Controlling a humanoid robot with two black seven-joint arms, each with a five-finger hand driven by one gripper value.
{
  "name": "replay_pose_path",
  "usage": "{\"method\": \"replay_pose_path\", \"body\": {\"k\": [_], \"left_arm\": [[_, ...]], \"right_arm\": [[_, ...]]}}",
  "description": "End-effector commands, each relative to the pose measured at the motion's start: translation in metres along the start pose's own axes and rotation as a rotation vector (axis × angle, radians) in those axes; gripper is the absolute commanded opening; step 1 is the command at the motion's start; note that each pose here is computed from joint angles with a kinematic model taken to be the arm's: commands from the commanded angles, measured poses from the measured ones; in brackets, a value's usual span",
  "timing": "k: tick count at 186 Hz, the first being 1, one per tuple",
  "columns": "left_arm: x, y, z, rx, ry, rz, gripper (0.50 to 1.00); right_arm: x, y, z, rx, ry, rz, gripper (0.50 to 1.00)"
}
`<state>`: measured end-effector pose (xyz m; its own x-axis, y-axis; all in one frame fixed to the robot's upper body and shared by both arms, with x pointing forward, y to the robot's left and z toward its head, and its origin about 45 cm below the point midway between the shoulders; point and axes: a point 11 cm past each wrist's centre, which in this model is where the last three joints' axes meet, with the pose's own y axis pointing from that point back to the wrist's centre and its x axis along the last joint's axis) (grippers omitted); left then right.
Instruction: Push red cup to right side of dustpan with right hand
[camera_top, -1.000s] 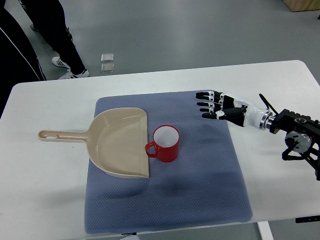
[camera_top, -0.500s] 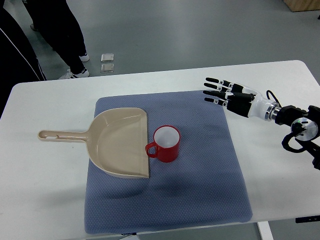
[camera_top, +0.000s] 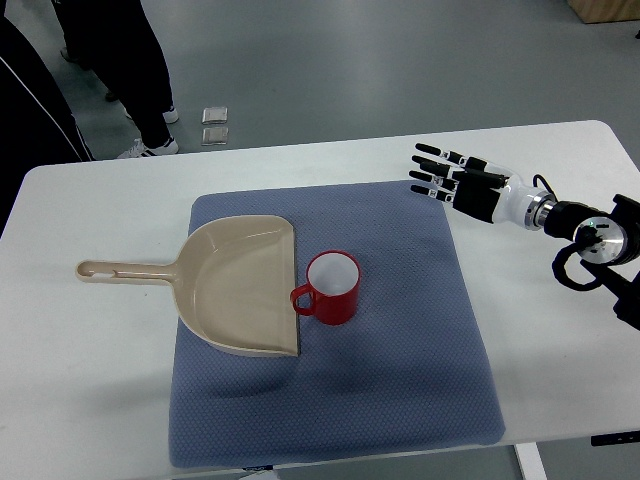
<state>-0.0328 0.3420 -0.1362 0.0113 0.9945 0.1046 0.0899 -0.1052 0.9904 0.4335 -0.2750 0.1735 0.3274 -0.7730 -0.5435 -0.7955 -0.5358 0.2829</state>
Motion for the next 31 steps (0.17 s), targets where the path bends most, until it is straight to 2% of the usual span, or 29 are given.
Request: {"method": "replay_pose_path", "body": {"k": [1,31], "left_arm": [[-0.0002,0.0000,0.0000,0.000,0.000,-0.001,1.000],[0.0000,0.0000,0.0000,0.000,0.000,0.000,1.000]], "right_arm": [[-0.0007,0.0003,-0.0004,0.005,-0.001,-0.009,0.934],[-0.0019,-0.0003,-0.0002,0.006,-0.004,-0.013,0.936]]}}
